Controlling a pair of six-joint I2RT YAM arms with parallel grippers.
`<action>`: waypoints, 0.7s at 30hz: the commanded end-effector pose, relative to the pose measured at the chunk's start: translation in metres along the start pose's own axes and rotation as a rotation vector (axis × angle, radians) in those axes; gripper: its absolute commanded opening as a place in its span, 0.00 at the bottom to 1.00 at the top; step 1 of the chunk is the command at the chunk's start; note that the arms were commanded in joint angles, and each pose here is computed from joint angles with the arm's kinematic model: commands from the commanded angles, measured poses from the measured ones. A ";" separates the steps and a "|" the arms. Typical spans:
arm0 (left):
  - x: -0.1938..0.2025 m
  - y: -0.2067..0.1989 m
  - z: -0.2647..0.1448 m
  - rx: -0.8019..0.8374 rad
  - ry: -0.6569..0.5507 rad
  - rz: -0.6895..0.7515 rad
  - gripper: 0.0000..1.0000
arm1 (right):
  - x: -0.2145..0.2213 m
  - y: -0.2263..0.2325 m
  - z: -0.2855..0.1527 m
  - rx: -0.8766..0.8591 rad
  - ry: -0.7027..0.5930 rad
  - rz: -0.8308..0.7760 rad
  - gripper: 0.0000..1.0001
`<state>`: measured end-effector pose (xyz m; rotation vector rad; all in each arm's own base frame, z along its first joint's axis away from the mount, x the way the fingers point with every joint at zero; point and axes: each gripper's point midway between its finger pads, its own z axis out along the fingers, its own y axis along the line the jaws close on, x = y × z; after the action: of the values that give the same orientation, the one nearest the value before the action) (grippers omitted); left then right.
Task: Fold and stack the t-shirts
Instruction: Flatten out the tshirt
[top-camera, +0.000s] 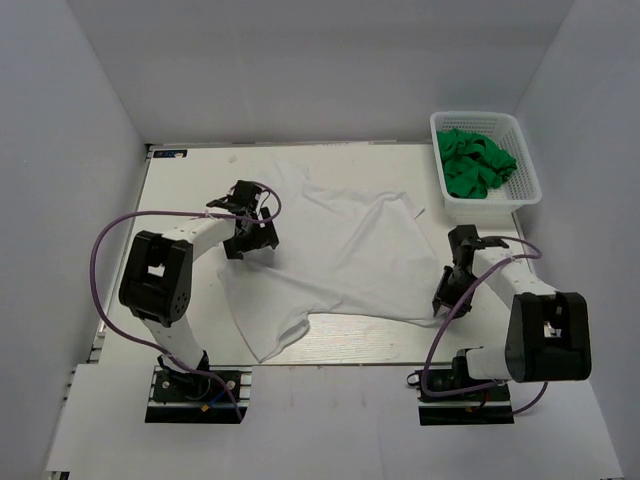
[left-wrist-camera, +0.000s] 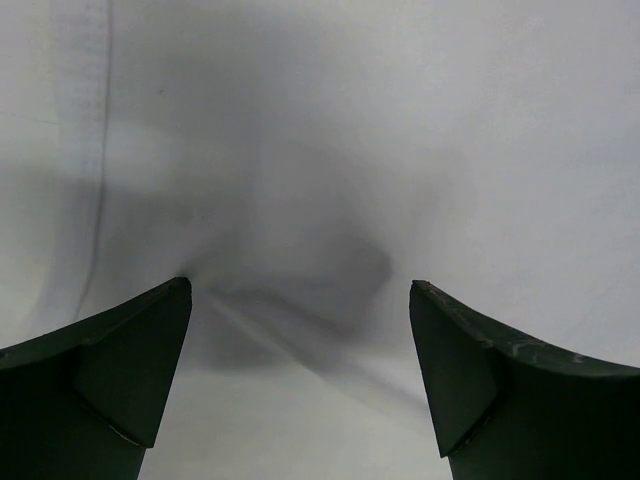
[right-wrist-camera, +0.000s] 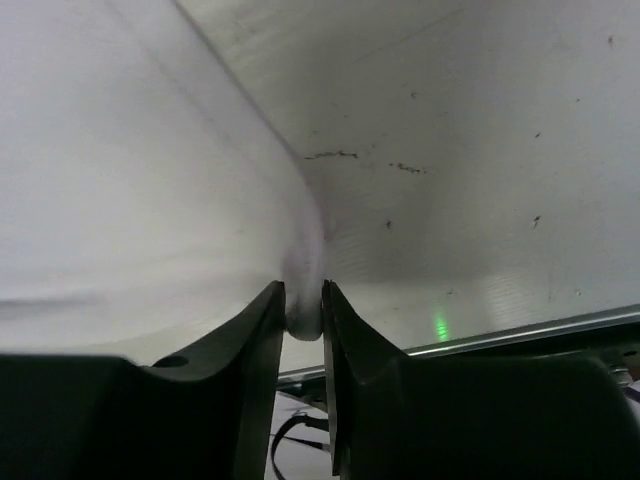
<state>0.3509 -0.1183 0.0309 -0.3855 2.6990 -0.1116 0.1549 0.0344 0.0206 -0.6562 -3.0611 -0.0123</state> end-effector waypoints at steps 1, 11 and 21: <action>-0.029 -0.007 -0.035 0.036 -0.089 -0.003 1.00 | -0.042 0.029 -0.040 -0.130 -0.183 -0.060 0.50; -0.022 -0.036 -0.053 0.198 -0.092 0.030 1.00 | -0.105 0.117 -0.126 -0.567 -0.536 -0.213 0.90; 0.032 -0.025 -0.032 0.197 0.075 -0.057 1.00 | -0.080 0.139 -0.056 -0.525 -0.392 -0.301 0.90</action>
<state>0.3288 -0.1472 0.0514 -0.3659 2.7031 -0.3715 0.2869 0.1181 0.0836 -0.2980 -3.5105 -0.7846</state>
